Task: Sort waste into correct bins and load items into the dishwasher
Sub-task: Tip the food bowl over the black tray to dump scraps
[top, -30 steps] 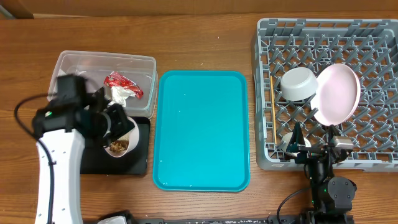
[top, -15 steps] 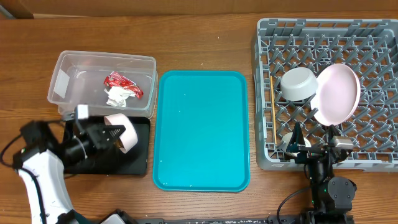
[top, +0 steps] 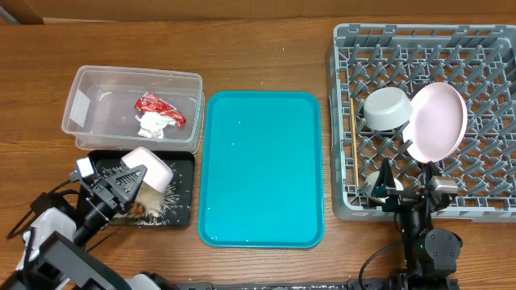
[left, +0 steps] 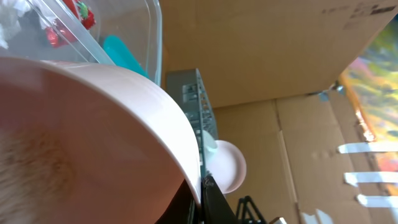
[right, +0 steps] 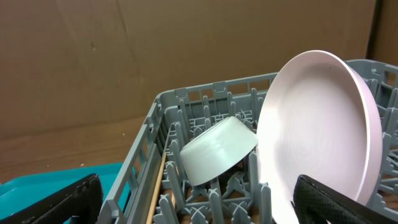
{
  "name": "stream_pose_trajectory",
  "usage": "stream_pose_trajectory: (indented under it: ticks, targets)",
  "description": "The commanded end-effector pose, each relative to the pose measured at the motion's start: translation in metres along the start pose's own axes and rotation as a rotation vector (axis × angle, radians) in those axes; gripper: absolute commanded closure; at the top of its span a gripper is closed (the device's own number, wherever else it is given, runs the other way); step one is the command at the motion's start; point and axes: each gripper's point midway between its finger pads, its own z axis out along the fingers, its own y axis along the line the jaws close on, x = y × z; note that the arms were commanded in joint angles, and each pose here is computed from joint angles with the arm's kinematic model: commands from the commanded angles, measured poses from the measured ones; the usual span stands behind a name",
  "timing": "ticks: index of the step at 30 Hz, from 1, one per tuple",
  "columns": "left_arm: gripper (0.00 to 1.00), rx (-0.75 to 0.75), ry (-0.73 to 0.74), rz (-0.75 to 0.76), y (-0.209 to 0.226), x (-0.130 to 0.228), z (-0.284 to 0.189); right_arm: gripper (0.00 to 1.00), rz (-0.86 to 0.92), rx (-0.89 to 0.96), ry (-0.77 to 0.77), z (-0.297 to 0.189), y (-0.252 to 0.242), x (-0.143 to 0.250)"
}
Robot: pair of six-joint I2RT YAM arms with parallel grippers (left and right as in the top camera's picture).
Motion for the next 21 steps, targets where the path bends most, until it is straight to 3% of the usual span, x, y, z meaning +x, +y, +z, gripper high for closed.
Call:
stream_pose_trajectory:
  ticks: [1, 5, 15, 21]
  targets:
    - [0.96, 0.066, -0.031, 0.012, -0.007, -0.003, -0.001, 0.0, -0.001, 0.003, -0.001, 0.0, -0.001, 0.002]
    - [0.96, 0.066, -0.032, 0.04, -0.008, -0.003, -0.001, 0.0, -0.001, 0.003, -0.001, 0.0, -0.001, 0.002]
    - [0.96, 0.004, -0.006, 0.3, 0.001, 0.004, -0.001, 0.0, -0.001, 0.003, -0.001, 0.0, -0.001, 0.002]
    - [0.96, -0.029, 0.014, 0.255, 0.005, 0.01, -0.002, 0.0, -0.001, 0.003, -0.001, 0.0, -0.001, 0.002]
